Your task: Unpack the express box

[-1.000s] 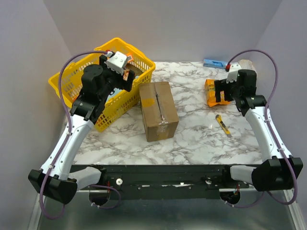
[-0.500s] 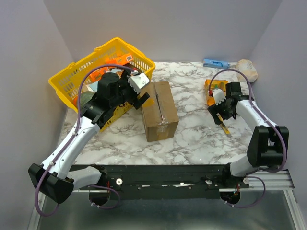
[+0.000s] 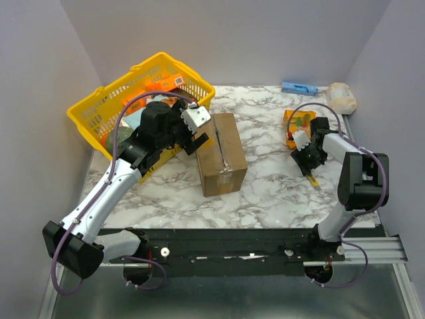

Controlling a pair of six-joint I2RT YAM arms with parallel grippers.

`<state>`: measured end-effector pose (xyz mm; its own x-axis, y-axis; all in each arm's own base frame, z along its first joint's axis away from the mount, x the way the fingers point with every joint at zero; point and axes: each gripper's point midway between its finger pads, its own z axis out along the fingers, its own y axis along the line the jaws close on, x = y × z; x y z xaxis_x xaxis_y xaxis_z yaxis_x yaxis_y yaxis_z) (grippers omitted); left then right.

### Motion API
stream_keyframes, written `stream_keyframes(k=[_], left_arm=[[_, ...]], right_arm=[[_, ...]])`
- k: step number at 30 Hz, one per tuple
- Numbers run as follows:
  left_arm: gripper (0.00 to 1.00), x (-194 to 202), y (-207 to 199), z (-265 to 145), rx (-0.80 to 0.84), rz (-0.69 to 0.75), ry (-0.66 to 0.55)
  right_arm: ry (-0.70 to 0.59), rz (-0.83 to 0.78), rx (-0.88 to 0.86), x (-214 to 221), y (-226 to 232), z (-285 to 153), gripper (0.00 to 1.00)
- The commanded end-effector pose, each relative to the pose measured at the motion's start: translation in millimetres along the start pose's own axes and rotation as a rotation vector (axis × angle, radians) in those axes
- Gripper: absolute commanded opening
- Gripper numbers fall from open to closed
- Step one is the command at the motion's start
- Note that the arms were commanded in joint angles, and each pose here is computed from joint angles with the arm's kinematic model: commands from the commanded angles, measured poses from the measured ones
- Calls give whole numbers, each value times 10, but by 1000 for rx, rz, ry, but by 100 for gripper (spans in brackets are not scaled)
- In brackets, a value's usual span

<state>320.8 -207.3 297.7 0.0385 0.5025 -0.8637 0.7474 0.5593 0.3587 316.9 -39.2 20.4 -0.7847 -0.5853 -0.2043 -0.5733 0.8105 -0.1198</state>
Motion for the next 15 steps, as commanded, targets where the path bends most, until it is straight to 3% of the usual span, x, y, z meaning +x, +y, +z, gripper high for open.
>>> stream_keyframes(k=[1,4,5,7,8,9,14,15], left_arm=[[99,1,-4,-6,2,23,9],[99,-36,-2,11,7,25,2],[99,-48,-4,24,12,27,-3],[99,-84,-51,54,35,55,-6],[99,-93,-73,77,45,69,-6],[99,-117,-85,92,52,85,-9],[99,-349,-214,206,90,108,-58],[99,-417,-204,225,81,105,-79]], right_arm=[[8,-13,-2,28,-27,75,58],[20,2,-16,74,21,131,49],[29,8,-22,92,38,153,35],[50,30,-57,127,104,191,21],[44,38,-60,76,81,156,7],[29,67,-92,25,136,134,3],[-132,148,-198,-428,249,-495,1],[-226,171,-225,-694,233,-737,1]])
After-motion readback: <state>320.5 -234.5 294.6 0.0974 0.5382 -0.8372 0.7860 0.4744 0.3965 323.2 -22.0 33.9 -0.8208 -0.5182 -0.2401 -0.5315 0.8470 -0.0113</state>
